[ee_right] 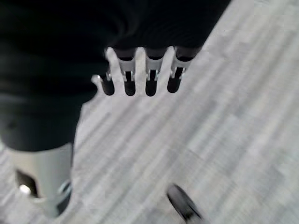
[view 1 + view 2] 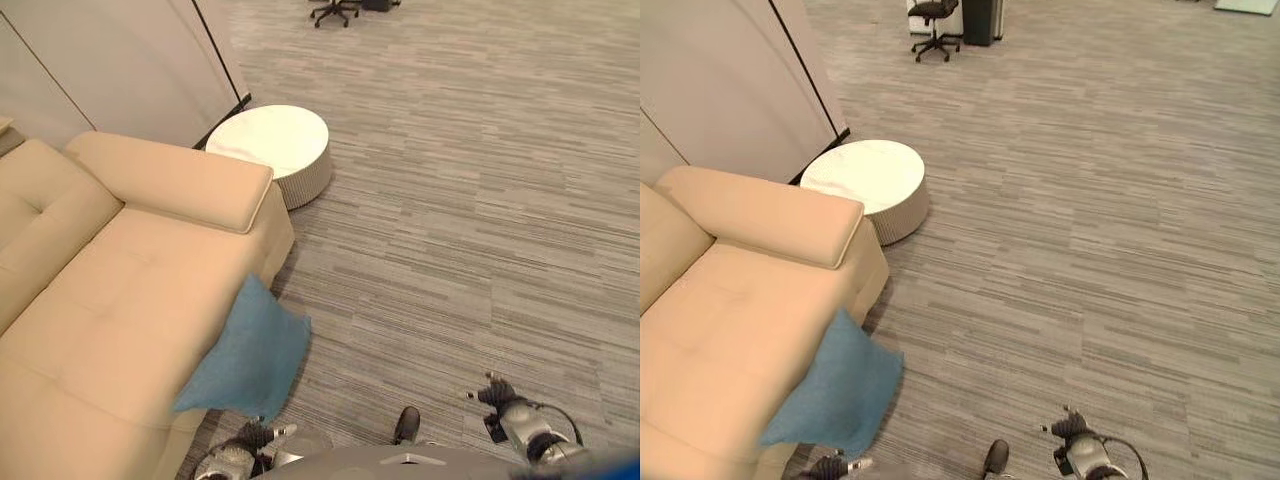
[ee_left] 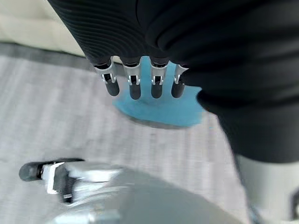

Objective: Pick up all the scattered cushions and arrange them neatly on the sofa.

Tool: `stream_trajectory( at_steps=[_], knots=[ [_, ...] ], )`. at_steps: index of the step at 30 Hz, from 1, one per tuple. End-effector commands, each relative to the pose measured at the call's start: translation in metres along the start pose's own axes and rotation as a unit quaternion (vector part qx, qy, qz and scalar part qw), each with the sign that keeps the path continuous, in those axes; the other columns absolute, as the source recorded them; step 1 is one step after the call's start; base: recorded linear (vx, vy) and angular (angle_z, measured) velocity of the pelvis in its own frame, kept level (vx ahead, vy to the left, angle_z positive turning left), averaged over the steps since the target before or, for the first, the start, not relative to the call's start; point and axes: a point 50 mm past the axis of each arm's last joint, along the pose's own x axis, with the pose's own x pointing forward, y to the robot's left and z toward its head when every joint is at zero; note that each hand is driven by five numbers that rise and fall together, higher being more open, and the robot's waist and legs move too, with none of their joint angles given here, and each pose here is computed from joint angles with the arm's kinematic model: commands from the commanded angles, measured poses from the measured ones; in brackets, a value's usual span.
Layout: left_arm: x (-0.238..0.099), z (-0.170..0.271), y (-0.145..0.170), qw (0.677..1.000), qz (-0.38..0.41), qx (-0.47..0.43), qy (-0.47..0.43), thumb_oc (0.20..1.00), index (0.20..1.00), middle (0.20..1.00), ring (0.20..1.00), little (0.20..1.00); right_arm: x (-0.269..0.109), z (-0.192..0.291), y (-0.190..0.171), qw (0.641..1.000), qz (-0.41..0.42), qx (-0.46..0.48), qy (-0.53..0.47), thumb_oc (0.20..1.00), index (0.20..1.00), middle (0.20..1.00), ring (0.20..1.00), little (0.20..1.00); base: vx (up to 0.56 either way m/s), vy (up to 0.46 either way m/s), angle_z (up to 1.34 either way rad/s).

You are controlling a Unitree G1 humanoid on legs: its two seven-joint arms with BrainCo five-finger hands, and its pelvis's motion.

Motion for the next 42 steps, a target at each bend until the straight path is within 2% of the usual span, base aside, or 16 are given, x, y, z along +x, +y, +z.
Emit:
stream_trajectory(
  at_steps=[1,14,18,22,31,42],
  knots=[
    [0.000,-0.001,0.006,0.999,0.004,0.038,0.007,1.000,1.000,1.000,1.000,1.000,-0.001,-0.017,-0.018,0.999,-0.034,0.001,0.021,1.000,1.000,1.000,1.000,1.000,0.22,-0.083,0.63],
    [-0.001,-0.010,0.015,0.998,0.008,0.056,0.021,1.000,1.000,1.000,1.000,1.000,-0.001,-0.007,-0.008,1.000,-0.013,-0.017,-0.006,1.000,1.000,1.000,1.000,1.000,0.07,0.107,0.64],
    [0.001,0.003,0.015,0.998,0.010,0.070,-0.003,1.000,1.000,1.000,1.000,1.000,0.000,0.000,-0.006,1.000,-0.012,-0.007,-0.017,1.000,1.000,1.000,1.000,1.000,0.07,-0.028,1.62],
    [0.001,-0.002,0.013,0.997,0.007,0.072,0.008,1.000,1.000,1.000,1.000,1.000,-0.001,-0.006,-0.005,1.000,-0.008,-0.021,-0.008,1.000,1.000,1.000,1.000,1.000,0.08,-0.162,1.84],
    [0.000,-0.006,0.003,0.998,-0.005,0.063,0.014,1.000,1.000,1.000,1.000,1.000,0.001,0.000,-0.020,0.999,-0.028,-0.019,-0.018,1.000,1.000,1.000,1.000,1.000,0.00,-0.055,0.80],
    [-0.002,-0.016,0.008,0.996,-0.003,0.078,0.033,1.000,1.000,1.000,1.000,1.000,-0.002,-0.016,-0.008,1.000,-0.009,-0.018,0.010,1.000,1.000,1.000,1.000,1.000,0.07,0.058,0.89]
  ],
)
